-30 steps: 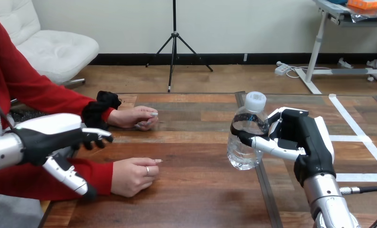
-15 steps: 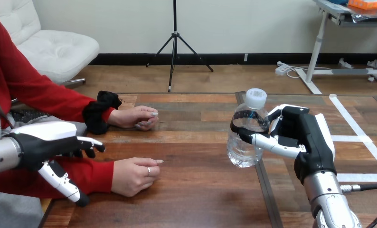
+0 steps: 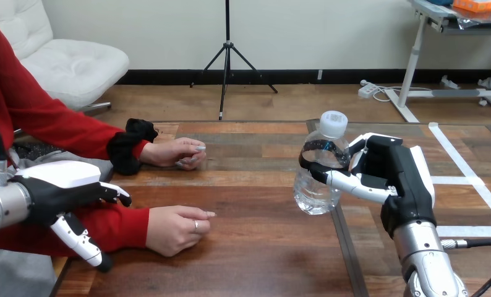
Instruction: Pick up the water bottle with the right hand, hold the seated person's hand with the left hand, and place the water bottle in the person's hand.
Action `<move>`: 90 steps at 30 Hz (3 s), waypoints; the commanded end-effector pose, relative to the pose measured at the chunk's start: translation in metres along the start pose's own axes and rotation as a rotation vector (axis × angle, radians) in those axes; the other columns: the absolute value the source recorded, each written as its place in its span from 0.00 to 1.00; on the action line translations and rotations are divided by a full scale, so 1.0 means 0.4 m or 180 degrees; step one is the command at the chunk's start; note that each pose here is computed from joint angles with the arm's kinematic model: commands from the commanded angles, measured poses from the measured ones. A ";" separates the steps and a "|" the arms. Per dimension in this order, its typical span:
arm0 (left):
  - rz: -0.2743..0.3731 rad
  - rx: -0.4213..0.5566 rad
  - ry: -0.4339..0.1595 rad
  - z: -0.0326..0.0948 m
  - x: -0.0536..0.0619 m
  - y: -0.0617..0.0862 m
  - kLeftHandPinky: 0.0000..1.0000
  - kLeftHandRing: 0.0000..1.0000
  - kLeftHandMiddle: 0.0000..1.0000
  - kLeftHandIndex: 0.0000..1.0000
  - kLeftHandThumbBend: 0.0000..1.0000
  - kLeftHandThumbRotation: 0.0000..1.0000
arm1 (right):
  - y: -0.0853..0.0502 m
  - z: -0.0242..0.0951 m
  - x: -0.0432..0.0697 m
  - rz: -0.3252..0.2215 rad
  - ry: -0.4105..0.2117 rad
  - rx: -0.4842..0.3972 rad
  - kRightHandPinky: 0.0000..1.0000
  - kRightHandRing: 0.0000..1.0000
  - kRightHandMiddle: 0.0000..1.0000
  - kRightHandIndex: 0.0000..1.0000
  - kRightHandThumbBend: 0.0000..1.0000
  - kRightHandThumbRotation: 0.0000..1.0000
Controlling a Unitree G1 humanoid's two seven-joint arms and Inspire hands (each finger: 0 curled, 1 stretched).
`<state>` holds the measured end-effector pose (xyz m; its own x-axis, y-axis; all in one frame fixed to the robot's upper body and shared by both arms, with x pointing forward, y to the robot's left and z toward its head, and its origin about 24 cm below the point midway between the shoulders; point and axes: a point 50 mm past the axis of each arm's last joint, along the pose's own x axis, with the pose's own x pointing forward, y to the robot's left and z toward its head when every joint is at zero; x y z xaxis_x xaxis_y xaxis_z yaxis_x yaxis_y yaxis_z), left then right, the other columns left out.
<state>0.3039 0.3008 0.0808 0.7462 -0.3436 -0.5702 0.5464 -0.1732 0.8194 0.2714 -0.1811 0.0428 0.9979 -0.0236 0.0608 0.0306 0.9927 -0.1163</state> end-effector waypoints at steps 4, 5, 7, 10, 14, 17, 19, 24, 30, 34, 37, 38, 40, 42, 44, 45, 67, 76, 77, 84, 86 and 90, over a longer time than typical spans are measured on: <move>0.0366 0.0049 -0.0058 0.017 0.018 0.034 0.66 0.70 0.74 0.79 1.00 0.48 | -0.006 0.081 0.032 -0.0086 -0.0437 0.0104 0.02 0.06 0.10 0.09 0.48 0.00; 0.0377 0.0048 -0.0066 0.019 0.021 0.031 0.65 0.70 0.74 0.79 1.00 0.48 | -0.007 0.082 0.033 -0.0089 -0.0441 0.0100 0.02 0.06 0.09 0.09 0.48 0.00; 0.0388 0.0050 -0.0071 0.021 0.023 0.028 0.64 0.69 0.73 0.78 1.00 0.49 | -0.006 0.083 0.033 -0.0091 -0.0445 0.0094 0.02 0.06 0.09 0.09 0.48 0.00; 0.0421 0.0016 -0.0096 0.031 0.033 0.022 0.62 0.67 0.72 0.77 1.00 0.49 | -0.006 0.084 0.034 -0.0101 -0.0440 0.0101 0.02 0.05 0.09 0.08 0.47 0.00; 0.0479 -0.0011 -0.0147 0.045 0.044 0.016 0.59 0.65 0.70 0.75 1.00 0.48 | -0.004 0.084 0.035 -0.0117 -0.0426 0.0091 0.02 0.05 0.09 0.08 0.47 0.00; 0.0595 -0.0014 -0.0217 0.057 0.050 0.012 0.58 0.64 0.68 0.73 1.00 0.47 | -0.002 0.085 0.036 -0.0121 -0.0416 0.0090 0.02 0.05 0.09 0.08 0.47 0.00; 0.0649 -0.0020 -0.0255 0.064 0.055 0.009 0.56 0.62 0.66 0.71 1.00 0.46 | -0.001 0.085 0.037 -0.0122 -0.0414 0.0094 0.02 0.05 0.09 0.08 0.47 0.00; 0.0689 -0.0077 -0.0315 0.077 0.066 0.002 0.55 0.61 0.66 0.69 1.00 0.45 | 0.002 0.086 0.038 -0.0117 -0.0419 0.0096 0.02 0.05 0.09 0.08 0.48 0.00; 0.0753 -0.0113 -0.0359 0.093 0.081 -0.004 0.54 0.60 0.65 0.67 1.00 0.45 | 0.006 0.090 0.039 -0.0112 -0.0430 0.0125 0.02 0.06 0.10 0.09 0.48 0.00; 0.0748 -0.0133 -0.0359 0.100 0.088 -0.004 0.53 0.59 0.65 0.67 1.00 0.45 | 0.008 0.090 0.039 -0.0105 -0.0431 0.0151 0.02 0.06 0.10 0.09 0.48 0.00; 0.0806 -0.0185 -0.0384 0.108 0.096 -0.007 0.53 0.59 0.64 0.66 1.00 0.44 | 0.010 0.091 0.040 -0.0097 -0.0437 0.0163 0.02 0.06 0.10 0.09 0.47 0.00; 0.0807 -0.0188 -0.0387 0.112 0.100 -0.009 0.53 0.58 0.64 0.66 1.00 0.44 | 0.010 0.090 0.040 -0.0097 -0.0436 0.0164 0.02 0.06 0.10 0.09 0.47 0.00; 0.0802 -0.0184 -0.0385 0.115 0.104 -0.010 0.52 0.58 0.63 0.66 1.00 0.44 | 0.011 0.090 0.040 -0.0097 -0.0435 0.0166 0.02 0.06 0.10 0.09 0.47 0.00; 0.0812 -0.0174 -0.0403 0.121 0.110 -0.014 0.52 0.58 0.63 0.65 1.00 0.44 | 0.012 0.090 0.040 -0.0102 -0.0428 0.0170 0.02 0.06 0.09 0.09 0.47 0.00; 0.0820 -0.0179 -0.0411 0.125 0.115 -0.016 0.52 0.57 0.62 0.65 1.00 0.44 | 0.013 0.089 0.040 -0.0107 -0.0423 0.0171 0.02 0.06 0.09 0.09 0.47 0.00; 0.0823 -0.0185 -0.0411 0.127 0.117 -0.017 0.51 0.56 0.62 0.65 1.00 0.45 | 0.014 0.089 0.040 -0.0110 -0.0422 0.0170 0.03 0.06 0.10 0.09 0.48 0.00; 0.0750 -0.0175 -0.0438 0.143 0.138 -0.033 0.44 0.51 0.56 0.61 1.00 0.48 | 0.016 0.094 0.037 -0.0159 -0.0417 0.0189 0.04 0.07 0.11 0.10 0.49 0.00; 0.0720 -0.0184 -0.0432 0.138 0.136 -0.036 0.40 0.47 0.54 0.59 1.00 0.45 | 0.010 0.096 0.037 -0.0157 -0.0452 0.0224 0.04 0.07 0.11 0.10 0.49 0.00; 0.0712 -0.0181 -0.0430 0.137 0.136 -0.036 0.39 0.47 0.54 0.59 1.00 0.45 | 0.009 0.096 0.037 -0.0160 -0.0456 0.0224 0.04 0.07 0.11 0.10 0.49 0.00; 0.0714 -0.0191 -0.0419 0.128 0.130 -0.036 0.38 0.46 0.52 0.58 1.00 0.44 | 0.006 0.098 0.035 -0.0166 -0.0461 0.0259 0.03 0.07 0.11 0.10 0.49 0.00; 0.0713 -0.0197 -0.0410 0.125 0.128 -0.035 0.38 0.46 0.52 0.58 1.00 0.44 | 0.005 0.098 0.035 -0.0168 -0.0462 0.0260 0.03 0.07 0.11 0.10 0.48 0.00; 0.0723 -0.0198 -0.0391 0.119 0.125 -0.035 0.39 0.46 0.52 0.57 1.00 0.44 | 0.004 0.100 0.035 -0.0178 -0.0462 0.0259 0.03 0.06 0.11 0.10 0.48 0.00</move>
<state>0.3028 0.2398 0.0252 0.7763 -0.4785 -0.4104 0.4540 -0.0273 0.8906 0.2718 -0.1772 0.0464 0.9958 -0.0721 0.0556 0.0752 0.9956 -0.0564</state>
